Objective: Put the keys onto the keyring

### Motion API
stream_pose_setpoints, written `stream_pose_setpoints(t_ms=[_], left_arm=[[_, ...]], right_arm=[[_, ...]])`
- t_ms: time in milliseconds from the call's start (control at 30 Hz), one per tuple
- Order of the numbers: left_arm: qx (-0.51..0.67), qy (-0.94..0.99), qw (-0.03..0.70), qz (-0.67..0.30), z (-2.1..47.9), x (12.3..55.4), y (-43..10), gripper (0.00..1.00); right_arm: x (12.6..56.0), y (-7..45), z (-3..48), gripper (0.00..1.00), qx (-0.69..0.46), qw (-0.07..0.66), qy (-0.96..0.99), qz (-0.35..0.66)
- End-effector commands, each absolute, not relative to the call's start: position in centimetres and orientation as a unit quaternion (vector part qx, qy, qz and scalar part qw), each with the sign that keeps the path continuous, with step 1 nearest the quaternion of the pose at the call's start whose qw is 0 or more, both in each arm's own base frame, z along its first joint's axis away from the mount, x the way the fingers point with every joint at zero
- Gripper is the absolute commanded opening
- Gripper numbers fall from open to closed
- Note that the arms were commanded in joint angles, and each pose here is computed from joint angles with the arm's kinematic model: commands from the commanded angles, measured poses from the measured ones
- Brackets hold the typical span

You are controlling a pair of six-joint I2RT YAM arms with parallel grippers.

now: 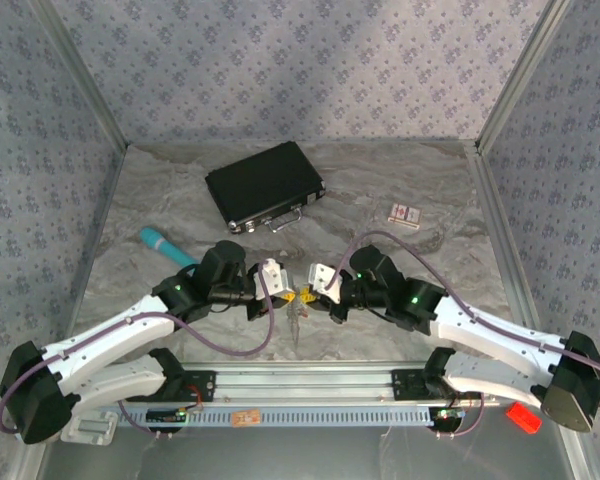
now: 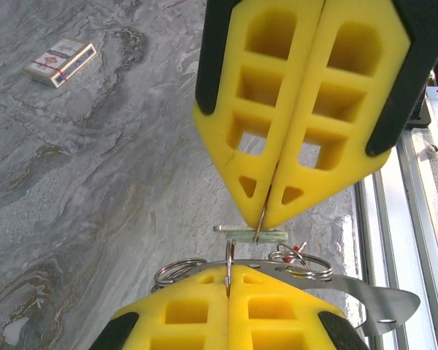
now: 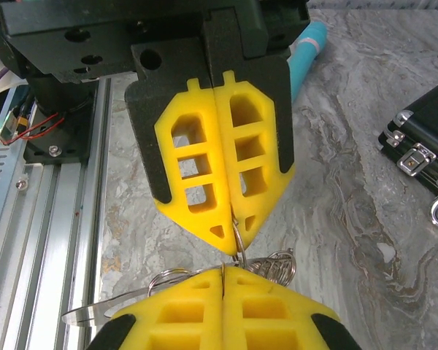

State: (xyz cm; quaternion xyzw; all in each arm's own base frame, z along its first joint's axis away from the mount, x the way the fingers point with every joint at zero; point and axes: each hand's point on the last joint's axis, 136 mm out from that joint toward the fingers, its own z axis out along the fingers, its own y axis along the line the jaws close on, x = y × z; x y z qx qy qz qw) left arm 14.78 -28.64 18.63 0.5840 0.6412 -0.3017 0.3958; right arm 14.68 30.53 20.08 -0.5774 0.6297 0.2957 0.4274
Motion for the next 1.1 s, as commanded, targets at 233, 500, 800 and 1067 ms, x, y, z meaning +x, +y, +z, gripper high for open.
stream_pose_setpoints(t_ms=[233, 500, 800, 1067], left_arm=[[0.586, 0.623, 0.416, -0.308, 20.4, 14.9, -29.3, 0.00], [0.587, 0.624, 0.416, -0.306, 20.3, 14.9, -29.2, 0.00], [0.602, 0.610, 0.423, -0.294, 20.2, 14.7, -29.1, 0.00], [0.627, 0.587, 0.442, -0.258, 19.7, 14.6, -28.7, 0.00]], right_arm=[[15.6, 31.2, 21.6, 0.00, -0.563, 0.453, 0.627, 0.292], [16.4, 30.8, 21.2, 0.00, -0.547, 0.456, 0.644, 0.279], [17.3, 30.7, 20.5, 0.00, -0.526, 0.438, 0.671, 0.284], [17.7, 30.7, 19.8, 0.00, -0.511, 0.416, 0.692, 0.295]])
